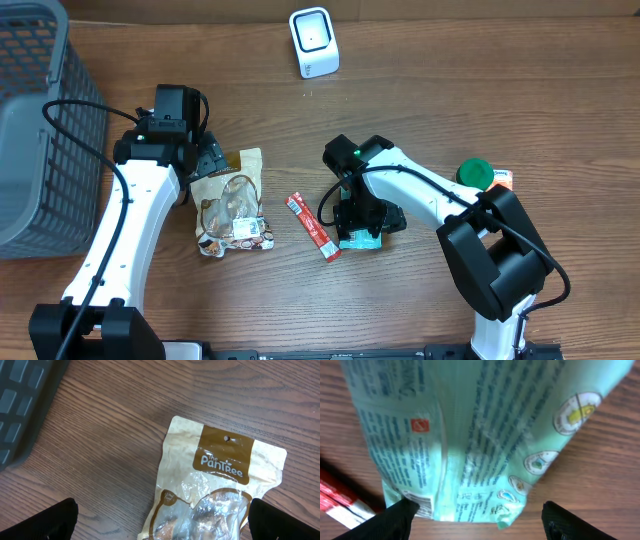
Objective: Scan the item barcode
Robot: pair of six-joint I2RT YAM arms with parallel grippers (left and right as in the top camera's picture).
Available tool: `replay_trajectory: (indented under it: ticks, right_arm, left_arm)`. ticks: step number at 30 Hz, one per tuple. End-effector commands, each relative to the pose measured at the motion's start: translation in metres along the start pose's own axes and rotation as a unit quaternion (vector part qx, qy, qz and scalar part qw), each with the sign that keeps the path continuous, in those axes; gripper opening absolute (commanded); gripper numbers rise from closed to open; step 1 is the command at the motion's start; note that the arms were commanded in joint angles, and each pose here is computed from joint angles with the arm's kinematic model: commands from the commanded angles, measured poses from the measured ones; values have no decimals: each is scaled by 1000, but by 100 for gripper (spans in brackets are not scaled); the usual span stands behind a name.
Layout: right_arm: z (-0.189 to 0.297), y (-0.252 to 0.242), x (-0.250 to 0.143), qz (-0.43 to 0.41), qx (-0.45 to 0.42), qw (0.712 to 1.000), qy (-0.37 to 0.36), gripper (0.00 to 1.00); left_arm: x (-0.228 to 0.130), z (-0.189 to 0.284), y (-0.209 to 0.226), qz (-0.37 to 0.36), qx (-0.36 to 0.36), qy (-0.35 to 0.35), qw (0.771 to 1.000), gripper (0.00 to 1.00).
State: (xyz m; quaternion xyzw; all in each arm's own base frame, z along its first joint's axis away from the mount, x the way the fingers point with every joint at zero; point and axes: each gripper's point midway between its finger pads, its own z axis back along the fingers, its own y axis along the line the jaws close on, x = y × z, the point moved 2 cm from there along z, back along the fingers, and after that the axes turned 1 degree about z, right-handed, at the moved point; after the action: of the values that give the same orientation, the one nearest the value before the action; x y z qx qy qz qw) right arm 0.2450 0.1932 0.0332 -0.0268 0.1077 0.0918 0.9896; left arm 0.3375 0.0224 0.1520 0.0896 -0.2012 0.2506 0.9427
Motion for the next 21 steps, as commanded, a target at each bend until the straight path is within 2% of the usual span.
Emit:
replay_trajectory:
  ticks: [1,4,8,11,21]
  right_arm:
    - [13,4,10,-1,4,1000,-6,83]
    - [44,8,18,-2,11,1000,-19,82]
    - [58,14,13,1,19,1000,-9,79]
    - [55,15,5,1,26,1000,9,75]
    - [19,15,1,6,22,1000,13,74]
  left_arm:
    - [7,10,-1,1,-9,-14,1000,99]
    - [7,10,-1,1,-9,-14,1000,99]
    - [7,10,-1,1,-9,-14,1000,100]
    - [7,10,-1,1,-9,-14,1000,100]
    - [7,10,-1,1,-9,-14,1000,100]
